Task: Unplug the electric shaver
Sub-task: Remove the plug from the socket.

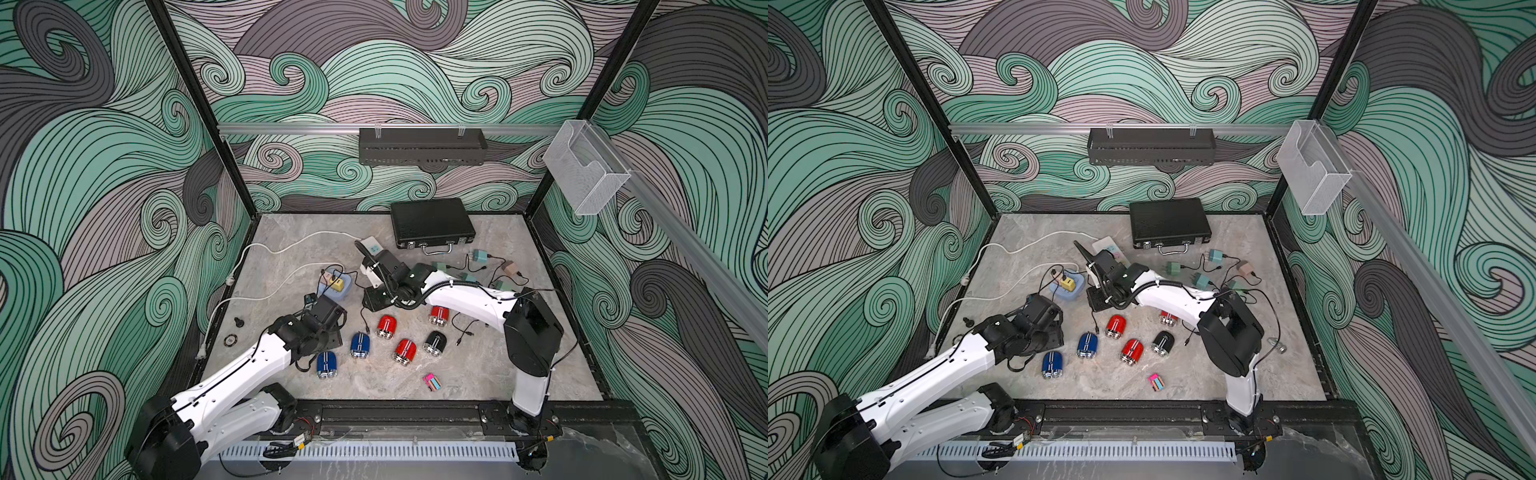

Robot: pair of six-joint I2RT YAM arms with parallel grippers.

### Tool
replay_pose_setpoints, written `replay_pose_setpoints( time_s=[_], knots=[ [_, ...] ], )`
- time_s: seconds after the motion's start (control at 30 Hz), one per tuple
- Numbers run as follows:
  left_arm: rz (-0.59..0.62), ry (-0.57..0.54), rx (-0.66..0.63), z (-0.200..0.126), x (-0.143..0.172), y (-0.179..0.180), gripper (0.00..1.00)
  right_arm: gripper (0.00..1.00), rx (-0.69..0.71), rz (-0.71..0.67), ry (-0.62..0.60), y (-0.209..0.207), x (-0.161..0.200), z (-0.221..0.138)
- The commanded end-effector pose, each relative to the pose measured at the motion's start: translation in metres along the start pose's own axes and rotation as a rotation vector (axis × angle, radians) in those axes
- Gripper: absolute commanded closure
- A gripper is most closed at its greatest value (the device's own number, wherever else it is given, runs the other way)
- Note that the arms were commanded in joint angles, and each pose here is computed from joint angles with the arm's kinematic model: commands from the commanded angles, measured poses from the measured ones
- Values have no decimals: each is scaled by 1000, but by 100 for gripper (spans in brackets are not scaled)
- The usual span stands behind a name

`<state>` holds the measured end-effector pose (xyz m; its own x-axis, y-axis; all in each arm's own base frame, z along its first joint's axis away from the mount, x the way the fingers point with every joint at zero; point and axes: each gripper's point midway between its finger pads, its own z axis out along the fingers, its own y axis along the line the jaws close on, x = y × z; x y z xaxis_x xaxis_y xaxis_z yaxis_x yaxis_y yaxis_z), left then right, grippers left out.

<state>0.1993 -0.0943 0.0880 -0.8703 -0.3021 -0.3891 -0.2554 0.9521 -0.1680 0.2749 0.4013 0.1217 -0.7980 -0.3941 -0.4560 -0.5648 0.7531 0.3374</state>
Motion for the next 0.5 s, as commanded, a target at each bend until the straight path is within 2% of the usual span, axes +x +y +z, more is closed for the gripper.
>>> replay_pose_setpoints(
  time_s=[0.0, 0.2, 0.47],
  knots=[
    [-42, -34, 85, -8, -29, -16, 35, 71, 56, -95, -29, 1, -10, -16],
    [-120, -64, 129, -9, -74, -15, 36, 72, 66, -165, -54, 11, -24, -18],
    [-263, -51, 192, 8, -126, -10, 41, 72, 82, -251, -50, 22, -39, -8]
  ],
)
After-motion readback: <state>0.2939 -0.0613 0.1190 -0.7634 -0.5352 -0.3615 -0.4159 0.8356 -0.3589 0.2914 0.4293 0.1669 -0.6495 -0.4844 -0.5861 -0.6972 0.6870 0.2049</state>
